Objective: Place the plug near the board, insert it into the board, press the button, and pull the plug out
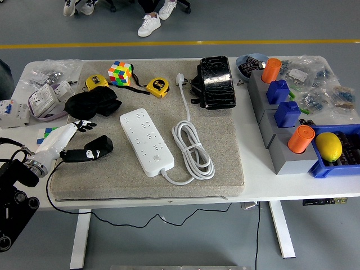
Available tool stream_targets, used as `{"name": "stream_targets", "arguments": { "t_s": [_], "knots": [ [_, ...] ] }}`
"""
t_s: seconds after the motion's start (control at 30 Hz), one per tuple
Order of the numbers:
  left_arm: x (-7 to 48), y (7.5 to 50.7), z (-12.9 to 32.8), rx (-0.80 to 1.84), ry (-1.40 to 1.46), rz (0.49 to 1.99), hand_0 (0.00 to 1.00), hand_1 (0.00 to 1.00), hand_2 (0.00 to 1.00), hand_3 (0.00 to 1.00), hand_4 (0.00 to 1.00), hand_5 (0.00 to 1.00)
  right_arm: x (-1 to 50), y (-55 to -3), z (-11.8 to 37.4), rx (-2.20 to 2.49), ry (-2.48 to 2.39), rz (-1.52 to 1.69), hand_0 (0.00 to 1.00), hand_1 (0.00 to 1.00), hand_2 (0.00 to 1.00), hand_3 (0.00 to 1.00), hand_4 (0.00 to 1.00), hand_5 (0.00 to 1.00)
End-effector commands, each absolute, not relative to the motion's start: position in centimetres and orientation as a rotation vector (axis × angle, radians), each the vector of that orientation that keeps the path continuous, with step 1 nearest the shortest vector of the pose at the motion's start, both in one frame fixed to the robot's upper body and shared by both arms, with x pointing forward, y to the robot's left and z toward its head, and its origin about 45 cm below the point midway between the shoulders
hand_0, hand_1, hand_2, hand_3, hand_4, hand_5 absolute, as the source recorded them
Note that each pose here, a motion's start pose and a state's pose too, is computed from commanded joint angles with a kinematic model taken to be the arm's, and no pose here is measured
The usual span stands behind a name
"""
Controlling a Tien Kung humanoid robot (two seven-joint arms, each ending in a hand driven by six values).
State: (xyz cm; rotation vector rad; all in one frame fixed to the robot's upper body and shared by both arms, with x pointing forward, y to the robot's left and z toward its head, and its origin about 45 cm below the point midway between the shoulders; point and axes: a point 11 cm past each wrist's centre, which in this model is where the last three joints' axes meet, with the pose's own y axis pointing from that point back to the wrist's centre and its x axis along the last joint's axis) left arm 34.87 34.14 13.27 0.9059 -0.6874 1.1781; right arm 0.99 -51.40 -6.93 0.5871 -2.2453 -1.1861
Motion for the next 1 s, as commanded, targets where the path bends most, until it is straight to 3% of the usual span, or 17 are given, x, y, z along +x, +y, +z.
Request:
{"name": "stream_targets", "arguments": {
  "t_s": [0.27,0.3,0.47,0.5,0.67,0.7,0.87,0.9,1.0],
  "knots": [
    [34.9,34.02,12.57,0.945,-0.69,1.154,0.775,0.732,0.738,0.776,0.998,0.471,1.01,-51.48,-6.88,0.585,-2.249,-1.184,0.547,0.63,0.578,0.517,0.871,0.407],
    [34.89,33.98,12.48,0.948,-0.689,1.151,0.733,0.682,0.683,0.735,0.998,0.441,0.98,-51.48,-6.88,0.584,-2.249,-1.184,0.547,0.63,0.578,0.517,0.871,0.407],
    [34.97,33.77,12.25,0.954,-0.689,1.145,0.733,0.682,0.683,0.735,0.998,0.441,0.99,-51.45,-6.89,0.585,-2.247,-1.184,0.547,0.63,0.578,0.517,0.871,0.407],
    [35.01,33.76,12.24,0.956,-0.691,1.145,0.636,0.623,0.619,0.681,0.998,0.361,1.0,-51.44,-6.89,0.587,-2.247,-1.183,0.547,0.63,0.579,0.516,0.871,0.406],
    [35.24,33.81,12.29,0.959,-0.696,1.154,0.636,0.623,0.619,0.681,0.998,0.361,1.0,-51.52,-6.85,0.586,-2.247,-1.18,0.547,0.63,0.579,0.516,0.871,0.406],
    [35.33,33.85,12.31,0.961,-0.698,1.156,0.496,0.532,0.525,0.573,0.938,0.26,1.0,-51.53,-6.84,0.586,-2.248,-1.18,0.547,0.63,0.578,0.516,0.871,0.406],
    [35.56,34.02,12.32,0.966,-0.704,1.162,0.496,0.532,0.525,0.573,0.938,0.26,0.95,-51.52,-6.86,0.583,-2.248,-1.181,0.547,0.63,0.578,0.516,0.871,0.406],
    [35.59,34.08,12.33,0.967,-0.707,1.163,0.45,0.472,0.499,0.553,0.899,0.232,0.95,-51.53,-6.85,0.584,-2.248,-1.181,0.547,0.628,0.577,0.516,0.87,0.407],
    [35.59,34.14,12.35,0.957,-0.708,1.167,0.45,0.472,0.499,0.553,0.899,0.232,0.98,-51.55,-6.83,0.585,-2.247,-1.178,0.547,0.628,0.577,0.516,0.87,0.407]
  ]
}}
